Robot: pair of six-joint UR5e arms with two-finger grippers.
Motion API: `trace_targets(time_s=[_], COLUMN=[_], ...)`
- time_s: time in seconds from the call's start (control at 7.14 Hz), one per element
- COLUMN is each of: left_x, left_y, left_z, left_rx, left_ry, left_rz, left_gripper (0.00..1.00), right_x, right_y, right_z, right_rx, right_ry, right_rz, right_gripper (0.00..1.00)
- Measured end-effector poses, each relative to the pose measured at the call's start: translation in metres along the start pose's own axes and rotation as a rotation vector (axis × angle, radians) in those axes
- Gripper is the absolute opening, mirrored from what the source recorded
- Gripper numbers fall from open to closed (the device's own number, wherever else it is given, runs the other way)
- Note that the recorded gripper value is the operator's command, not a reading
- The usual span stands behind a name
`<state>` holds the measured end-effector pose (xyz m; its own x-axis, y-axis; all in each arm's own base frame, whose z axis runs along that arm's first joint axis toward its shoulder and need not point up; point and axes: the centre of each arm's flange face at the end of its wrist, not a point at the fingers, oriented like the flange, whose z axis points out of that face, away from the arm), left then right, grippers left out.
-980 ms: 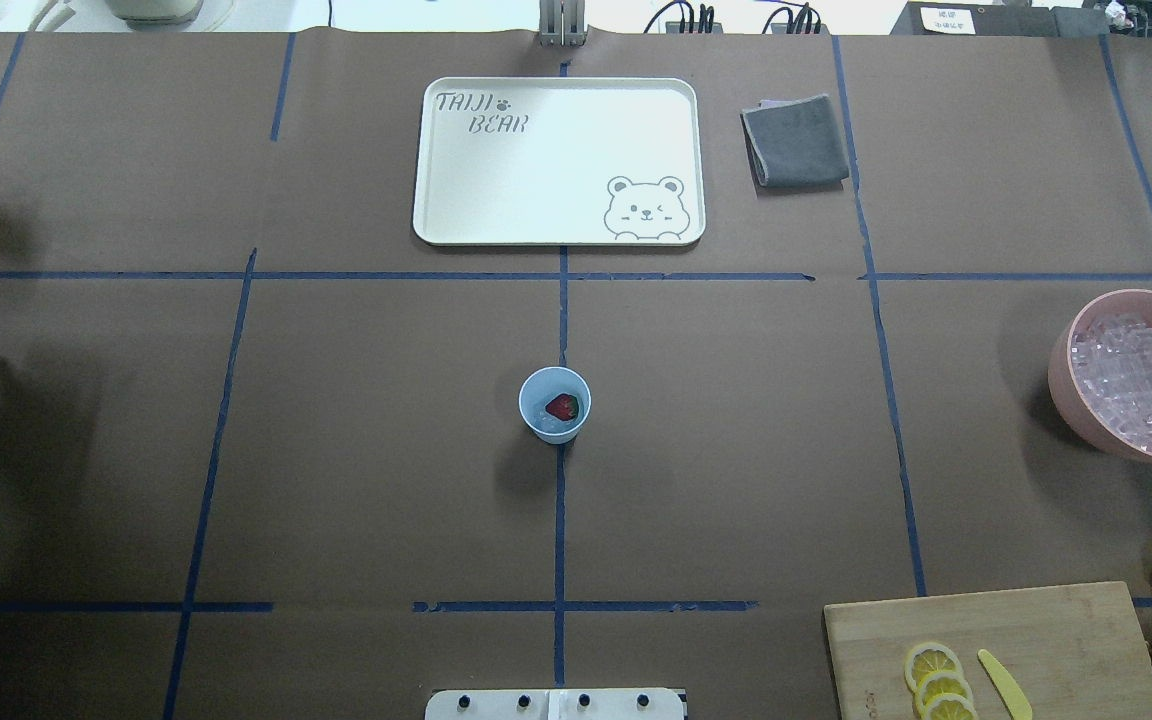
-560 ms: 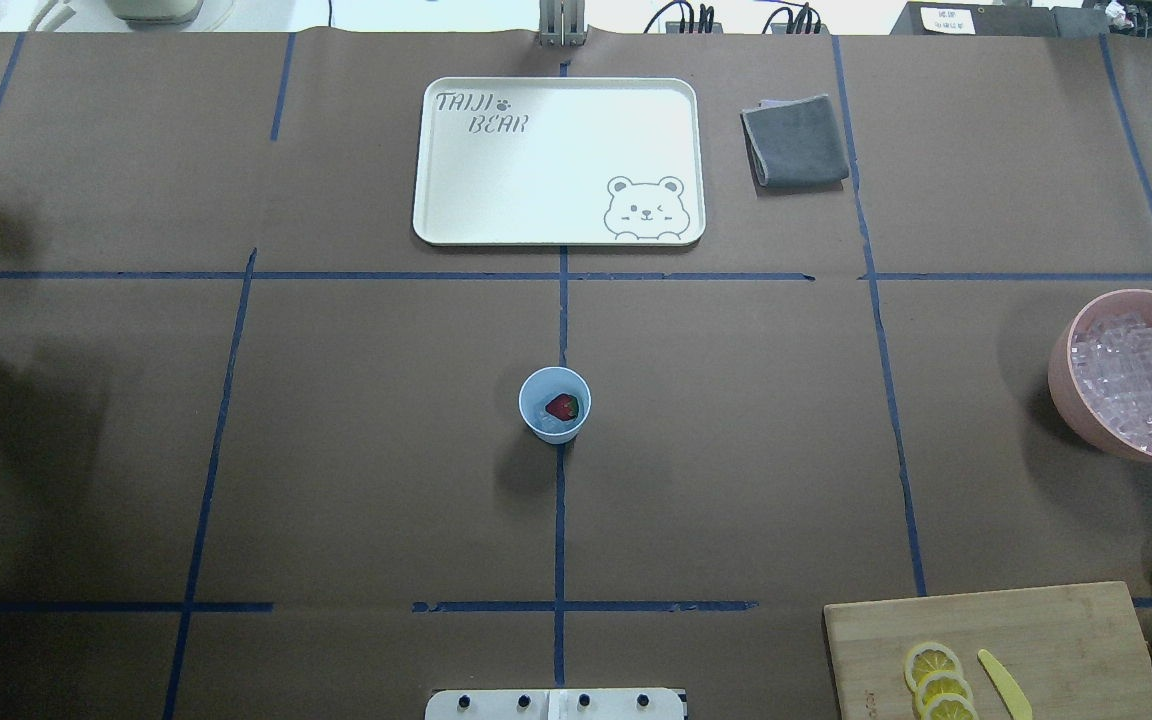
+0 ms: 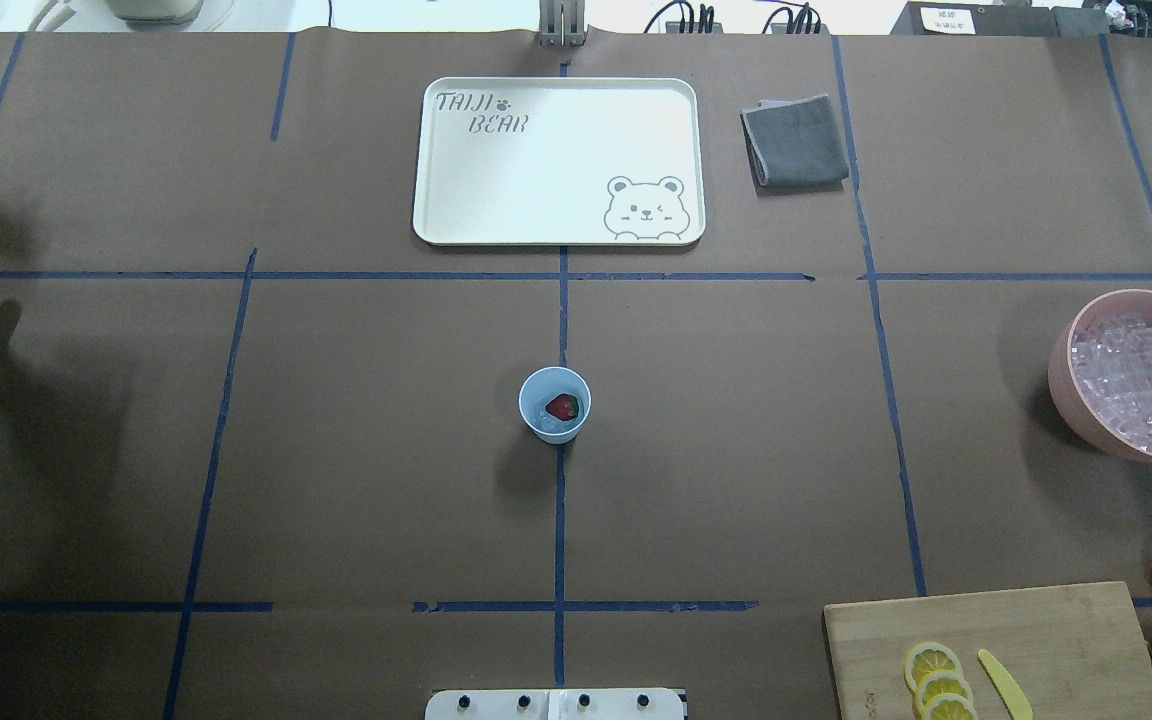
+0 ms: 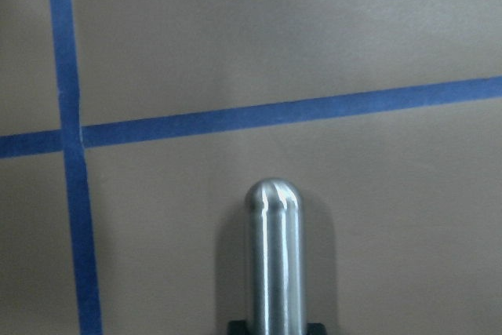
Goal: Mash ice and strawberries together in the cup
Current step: 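Grasp the metal pestle rod with the left gripper, then carry the metal pestle with the left gripper over the blue cup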
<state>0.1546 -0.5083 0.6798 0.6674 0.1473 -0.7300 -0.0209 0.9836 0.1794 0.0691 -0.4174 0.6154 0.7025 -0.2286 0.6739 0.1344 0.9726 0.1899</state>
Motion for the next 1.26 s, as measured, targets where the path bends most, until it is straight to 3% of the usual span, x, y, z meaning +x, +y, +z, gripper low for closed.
trace_targets(time_s=[0.42, 0.7, 0.98, 1.26], left_x=[0.061, 0.137, 0.244, 0.349], left_y=[-0.032, -0.071, -0.106, -0.11], left_z=[-0.048, -0.103, -0.148, -0.156], left_rx=[0.106, 0.233, 0.342, 0.389], left_ry=[0.066, 0.138, 0.239, 0.366], left_rz=[0.098, 0.237, 0.397, 0.553], left_gripper=[0.03, 0.04, 0.02, 0.02], right_x=[-0.003, -0.003, -0.002, -0.002], right_y=[-0.001, -0.001, -0.001, -0.001], right_z=[-0.003, -0.003, -0.002, -0.002], right_rx=[0.005, 0.005, 0.004, 0.004], right_ry=[0.001, 0.002, 0.002, 0.002], right_rz=[0.0, 0.001, 0.002, 0.003], right_gripper=[0.99, 0.99, 0.99, 0.99])
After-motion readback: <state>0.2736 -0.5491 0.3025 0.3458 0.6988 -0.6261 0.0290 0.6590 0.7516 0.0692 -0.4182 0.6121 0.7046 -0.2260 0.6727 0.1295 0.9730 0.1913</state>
